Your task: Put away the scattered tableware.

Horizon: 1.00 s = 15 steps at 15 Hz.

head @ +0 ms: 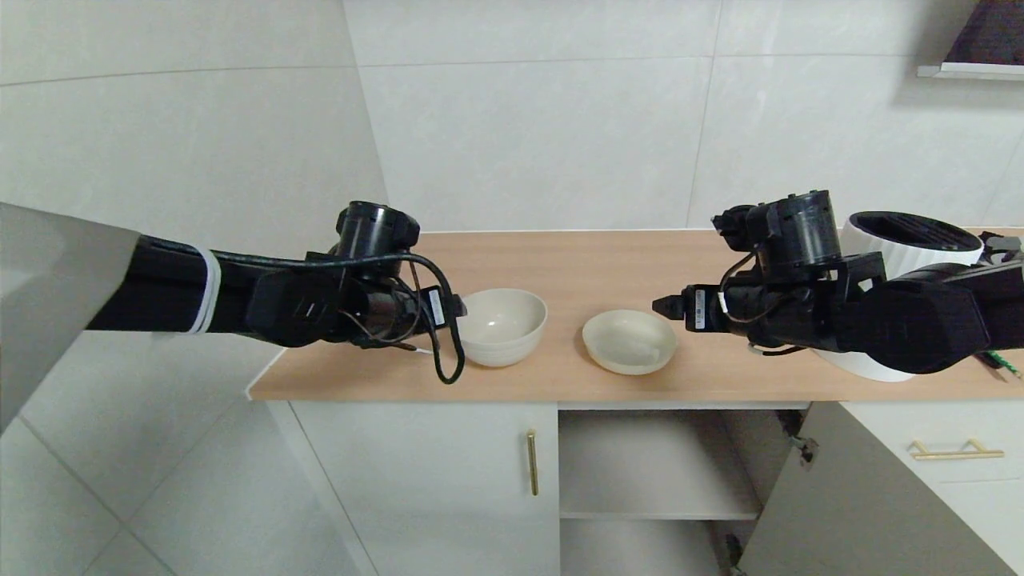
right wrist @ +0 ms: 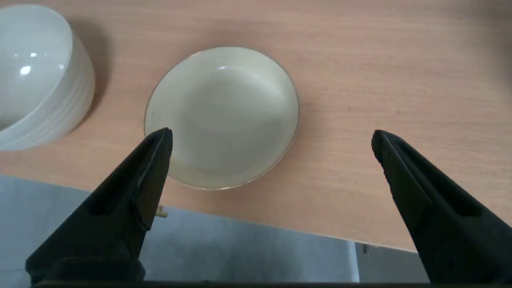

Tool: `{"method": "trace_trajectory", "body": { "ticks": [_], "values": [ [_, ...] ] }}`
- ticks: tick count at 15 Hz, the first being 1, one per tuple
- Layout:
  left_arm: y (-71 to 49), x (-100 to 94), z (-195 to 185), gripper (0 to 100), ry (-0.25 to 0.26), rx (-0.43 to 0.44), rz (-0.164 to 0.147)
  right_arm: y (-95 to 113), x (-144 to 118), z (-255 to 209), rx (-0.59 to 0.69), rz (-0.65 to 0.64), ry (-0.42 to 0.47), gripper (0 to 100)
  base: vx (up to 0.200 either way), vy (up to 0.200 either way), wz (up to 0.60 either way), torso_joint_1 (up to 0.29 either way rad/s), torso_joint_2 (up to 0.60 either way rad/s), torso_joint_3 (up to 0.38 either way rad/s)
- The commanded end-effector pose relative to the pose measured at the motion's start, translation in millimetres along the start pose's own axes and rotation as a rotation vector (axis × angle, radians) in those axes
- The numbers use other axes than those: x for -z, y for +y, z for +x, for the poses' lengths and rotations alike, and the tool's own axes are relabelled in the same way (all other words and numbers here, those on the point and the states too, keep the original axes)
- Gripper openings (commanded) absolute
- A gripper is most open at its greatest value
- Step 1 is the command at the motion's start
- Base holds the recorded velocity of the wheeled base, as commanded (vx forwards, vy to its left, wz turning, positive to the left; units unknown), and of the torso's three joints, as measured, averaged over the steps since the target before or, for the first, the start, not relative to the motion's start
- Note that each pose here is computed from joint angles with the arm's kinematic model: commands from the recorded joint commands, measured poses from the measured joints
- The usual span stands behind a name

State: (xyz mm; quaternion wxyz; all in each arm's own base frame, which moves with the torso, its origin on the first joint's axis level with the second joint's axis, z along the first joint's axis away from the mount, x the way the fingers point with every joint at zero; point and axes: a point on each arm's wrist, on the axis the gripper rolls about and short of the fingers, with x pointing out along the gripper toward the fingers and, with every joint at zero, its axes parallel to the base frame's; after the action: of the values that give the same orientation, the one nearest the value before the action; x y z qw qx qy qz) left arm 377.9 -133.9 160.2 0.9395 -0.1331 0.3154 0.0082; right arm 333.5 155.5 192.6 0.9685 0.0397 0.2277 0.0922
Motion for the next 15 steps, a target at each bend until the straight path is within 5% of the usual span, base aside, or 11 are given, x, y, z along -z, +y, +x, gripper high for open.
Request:
{"method": "trace_trajectory", "body": {
  "ticks": [1,5,6,15],
  "values": [
    [-3.3,12.3,20.6,100,0.040,-0.012,0.015,0.2,-0.3,-0.9,-0.001,0.000,-0.002,100,0.000,0.000,0.00,0.000,0.00,0.000],
    [-10.5,16.7,31.6,100,0.026,0.008,0.021,0.1,-1.1,-1.9,-0.002,0.002,-0.005,100,0.000,0.000,0.00,0.000,0.00,0.000],
    [-11.2,16.6,31.3,0,0.025,0.010,0.021,0.1,-1.5,-2.4,-0.001,0.003,-0.007,100,0.000,0.000,0.00,0.000,0.00,0.000],
    [-11.3,5.6,2.0,0,-0.018,0.035,0.008,1.1,2.4,3.8,0.000,0.000,0.012,100,0.000,0.000,0.00,0.000,0.00,0.000]
  ]
}}
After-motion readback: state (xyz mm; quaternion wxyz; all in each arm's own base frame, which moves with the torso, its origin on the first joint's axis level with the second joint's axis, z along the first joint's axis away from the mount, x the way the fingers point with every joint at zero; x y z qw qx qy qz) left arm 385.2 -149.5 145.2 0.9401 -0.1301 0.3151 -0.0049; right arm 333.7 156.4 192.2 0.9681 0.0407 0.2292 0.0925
